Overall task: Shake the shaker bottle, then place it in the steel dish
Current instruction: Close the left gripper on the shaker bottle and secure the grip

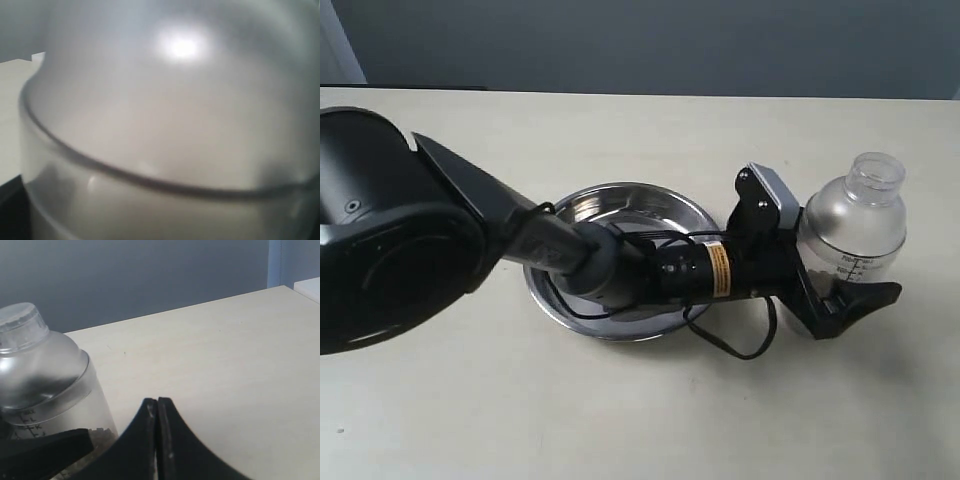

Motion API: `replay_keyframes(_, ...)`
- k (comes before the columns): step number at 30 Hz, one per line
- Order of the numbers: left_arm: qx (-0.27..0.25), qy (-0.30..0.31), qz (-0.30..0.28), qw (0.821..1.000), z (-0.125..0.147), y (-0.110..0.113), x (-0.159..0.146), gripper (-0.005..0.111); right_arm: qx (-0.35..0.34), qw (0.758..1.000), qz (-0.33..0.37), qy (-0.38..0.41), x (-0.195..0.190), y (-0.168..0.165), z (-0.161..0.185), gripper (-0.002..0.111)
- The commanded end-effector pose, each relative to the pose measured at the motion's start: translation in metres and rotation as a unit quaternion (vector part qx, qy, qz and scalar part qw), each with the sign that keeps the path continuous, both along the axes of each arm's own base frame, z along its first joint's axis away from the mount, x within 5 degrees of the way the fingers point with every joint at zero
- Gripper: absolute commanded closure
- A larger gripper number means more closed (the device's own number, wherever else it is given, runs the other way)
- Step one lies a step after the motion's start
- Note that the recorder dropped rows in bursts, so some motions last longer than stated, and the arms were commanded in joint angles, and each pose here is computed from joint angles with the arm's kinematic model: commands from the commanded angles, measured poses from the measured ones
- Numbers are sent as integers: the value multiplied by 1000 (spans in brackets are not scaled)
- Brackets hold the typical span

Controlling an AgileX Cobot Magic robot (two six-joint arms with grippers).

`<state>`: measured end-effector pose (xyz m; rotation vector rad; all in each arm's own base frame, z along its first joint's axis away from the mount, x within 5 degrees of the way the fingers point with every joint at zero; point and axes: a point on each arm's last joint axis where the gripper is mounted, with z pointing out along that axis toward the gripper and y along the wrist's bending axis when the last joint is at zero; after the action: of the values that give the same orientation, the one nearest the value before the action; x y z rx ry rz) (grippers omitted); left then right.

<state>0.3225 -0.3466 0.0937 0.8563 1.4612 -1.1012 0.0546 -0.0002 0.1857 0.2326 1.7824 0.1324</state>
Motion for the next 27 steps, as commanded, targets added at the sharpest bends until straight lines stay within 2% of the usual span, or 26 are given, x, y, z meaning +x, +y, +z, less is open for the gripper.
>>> replay_keyframes(1,-11,-4,-3,1000,0,-10,1,1,-1,1000,-1,-5,0,0,0,109)
replay_keyframes(14,-16,-4,-1,1000,2,-15,5,2,-1,1000,-1,-5,0,0,0,109)
replay_keyframes(18,2,10,6,1000,-2,-14,6,3,-1,1000,-1,-5,0,0,0,109)
replay_keyframes(20,4,9,4,1000,-2,-14,6,10,-2,1000,-1,-5,0,0,0,109)
replay_keyframes(23,-14,-15,-26,999,2,-15,2,40,-2,1000,-1,-5,0,0,0,109)
replay_keyframes(24,-24,-22,-38,999,5,-15,0,54,-2,1000,-1,-5,0,0,0,109)
replay_keyframes(27,-42,-20,-44,998,8,-15,-1,75,-2,1000,-1,-5,0,0,0,109)
